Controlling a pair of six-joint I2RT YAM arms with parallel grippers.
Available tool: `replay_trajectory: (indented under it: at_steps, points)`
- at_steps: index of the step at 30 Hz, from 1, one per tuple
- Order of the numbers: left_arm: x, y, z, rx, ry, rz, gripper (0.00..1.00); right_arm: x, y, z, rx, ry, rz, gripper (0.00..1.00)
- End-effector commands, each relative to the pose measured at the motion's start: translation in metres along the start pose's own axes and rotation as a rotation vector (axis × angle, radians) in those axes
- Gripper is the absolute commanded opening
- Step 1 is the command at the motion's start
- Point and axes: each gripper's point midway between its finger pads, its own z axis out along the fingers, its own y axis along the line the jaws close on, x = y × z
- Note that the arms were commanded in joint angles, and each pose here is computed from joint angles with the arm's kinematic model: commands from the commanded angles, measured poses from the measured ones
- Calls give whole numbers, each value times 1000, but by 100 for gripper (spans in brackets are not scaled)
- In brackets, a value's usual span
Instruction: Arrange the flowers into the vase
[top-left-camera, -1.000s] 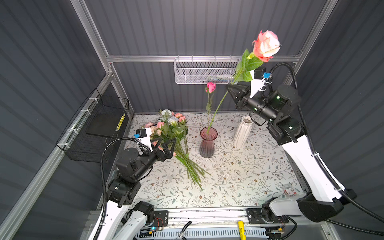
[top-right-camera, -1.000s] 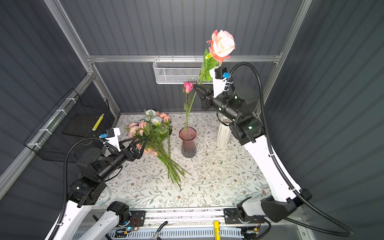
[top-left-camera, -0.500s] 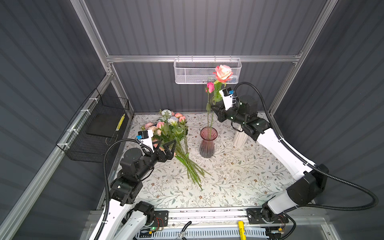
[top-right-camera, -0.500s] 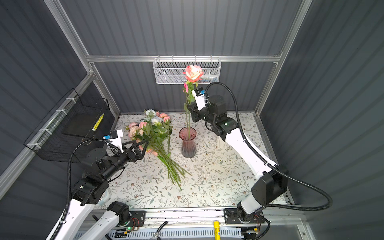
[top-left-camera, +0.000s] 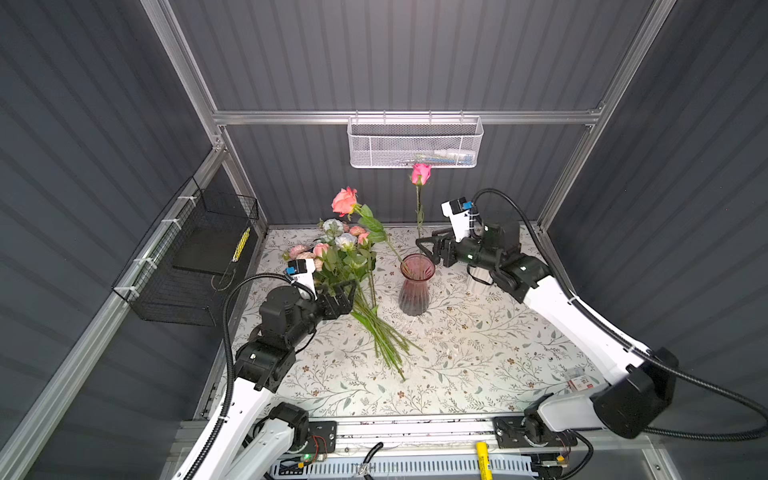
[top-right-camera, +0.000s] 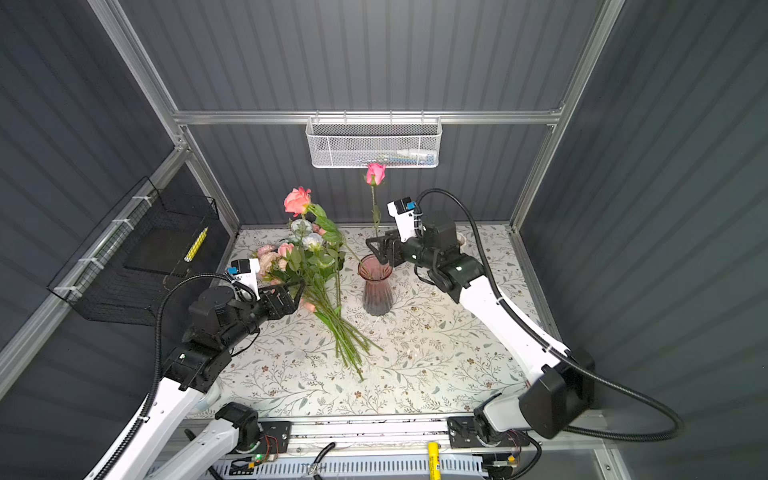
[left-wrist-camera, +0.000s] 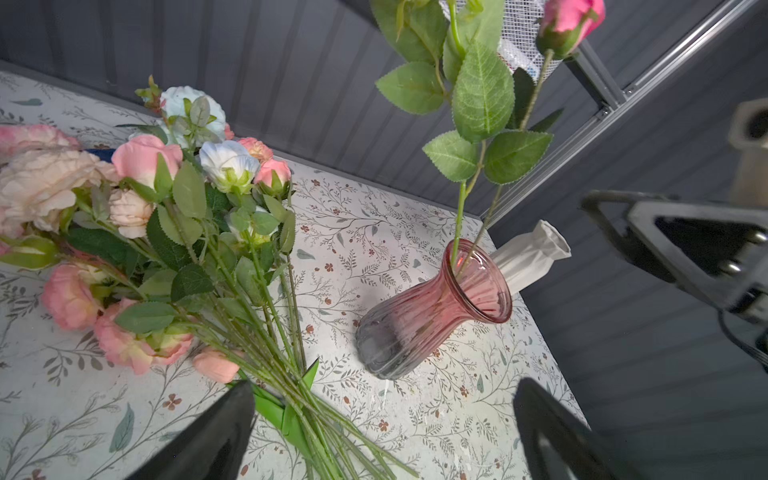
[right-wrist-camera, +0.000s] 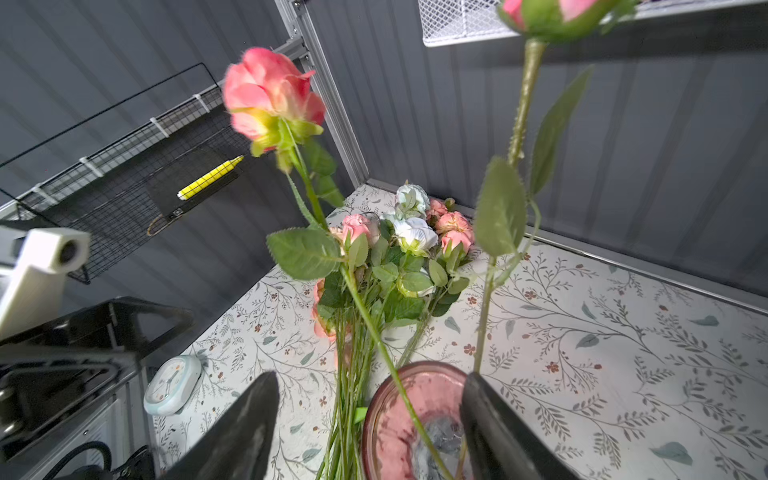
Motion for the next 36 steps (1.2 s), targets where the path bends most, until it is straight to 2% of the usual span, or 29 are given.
replay_trajectory:
  at_steps: [1, 3, 9, 12, 18, 27, 30, 36]
  points:
    - [12, 22, 12, -103, 36, -30, 87, -15, 20, -25, -57, -92, 14, 72]
    - [20, 30, 22, -132, 61, -44, 78, -13, 25, -36, -67, -105, 21, 72]
    - [37, 51, 61, -116, 121, -148, 67, -9, 33, -65, -71, -171, 40, 72]
    - [49, 71, 83, -130, 156, -214, 51, -3, 34, -71, -76, -171, 52, 71]
    - [72, 96, 120, -147, 205, -294, 39, 3, 35, -79, -77, -176, 52, 71]
    - [84, 140, 132, -349, 216, -275, 34, 0, 39, -87, -78, -192, 39, 71]
    - [85, 144, 139, -357, 221, -264, 39, -1, 38, -89, -72, -198, 33, 71]
    - [83, 153, 148, -392, 212, -258, 35, -1, 38, -91, -66, -200, 30, 71]
